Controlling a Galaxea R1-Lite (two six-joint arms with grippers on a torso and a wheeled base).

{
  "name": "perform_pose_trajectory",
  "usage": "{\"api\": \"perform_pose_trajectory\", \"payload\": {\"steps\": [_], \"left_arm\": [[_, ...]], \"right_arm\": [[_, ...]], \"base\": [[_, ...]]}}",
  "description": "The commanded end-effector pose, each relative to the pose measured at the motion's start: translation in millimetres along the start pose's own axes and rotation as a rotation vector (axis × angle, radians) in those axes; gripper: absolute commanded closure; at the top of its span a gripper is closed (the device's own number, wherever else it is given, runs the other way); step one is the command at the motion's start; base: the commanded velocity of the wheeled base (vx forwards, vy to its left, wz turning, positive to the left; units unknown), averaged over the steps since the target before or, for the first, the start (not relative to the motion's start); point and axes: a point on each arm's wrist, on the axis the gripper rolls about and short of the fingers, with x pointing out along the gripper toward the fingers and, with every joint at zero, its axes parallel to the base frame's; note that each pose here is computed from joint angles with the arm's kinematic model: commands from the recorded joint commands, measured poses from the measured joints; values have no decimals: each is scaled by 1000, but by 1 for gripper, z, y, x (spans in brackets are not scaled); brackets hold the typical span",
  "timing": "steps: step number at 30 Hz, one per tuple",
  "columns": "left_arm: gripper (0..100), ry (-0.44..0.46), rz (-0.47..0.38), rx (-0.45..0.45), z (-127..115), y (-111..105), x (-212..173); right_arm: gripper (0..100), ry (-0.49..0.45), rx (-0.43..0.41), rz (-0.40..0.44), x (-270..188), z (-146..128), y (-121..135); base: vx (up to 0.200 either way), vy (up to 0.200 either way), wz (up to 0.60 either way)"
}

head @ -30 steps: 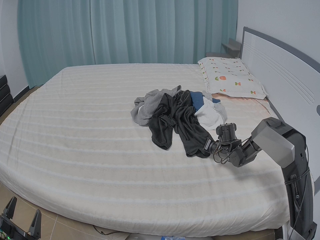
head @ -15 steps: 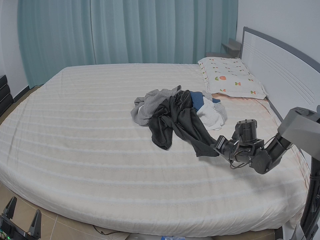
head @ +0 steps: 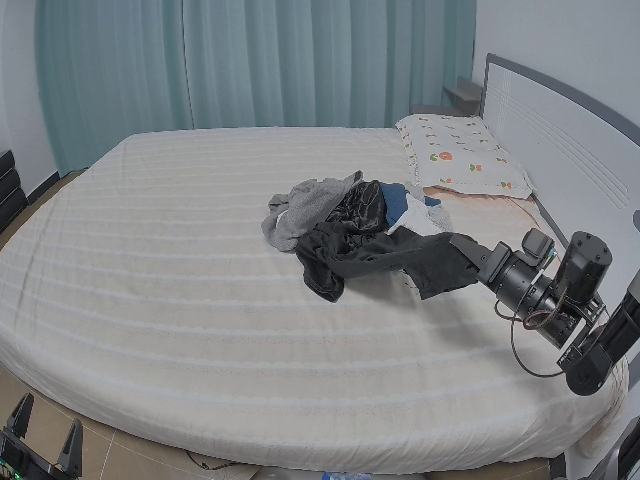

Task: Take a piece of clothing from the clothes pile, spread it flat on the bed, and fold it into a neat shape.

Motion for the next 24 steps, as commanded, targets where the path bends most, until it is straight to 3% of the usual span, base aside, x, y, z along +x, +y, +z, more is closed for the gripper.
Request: {"api": "perform_pose_trajectory", "payload": {"steps": [1,5,14,22,23,24], "left_arm": [[0,-7,-12,8,-4,0,0],[0,-7,-40,70,-4,-1,0],[0,-12,-34,68,-4,-1,0],[0,-14,-16,36,-3,0,0],[0,-58,-2,15,5,0,-2],[0,-184,9,-25,32,0,-10]], "right_arm": [[100,-24,-71,88,-22,0,23],[100,-34,-82,123,-25,3,33],[100,-142,-90,248,-54,30,66],[100,-130,-86,245,-58,28,65],[100,-128,-84,240,-57,28,63],[100,-127,-83,237,-56,28,62]], "base": [[0,0,0],[0,0,0],[0,0,0],[0,0,0],[0,0,0],[0,0,0]]}}
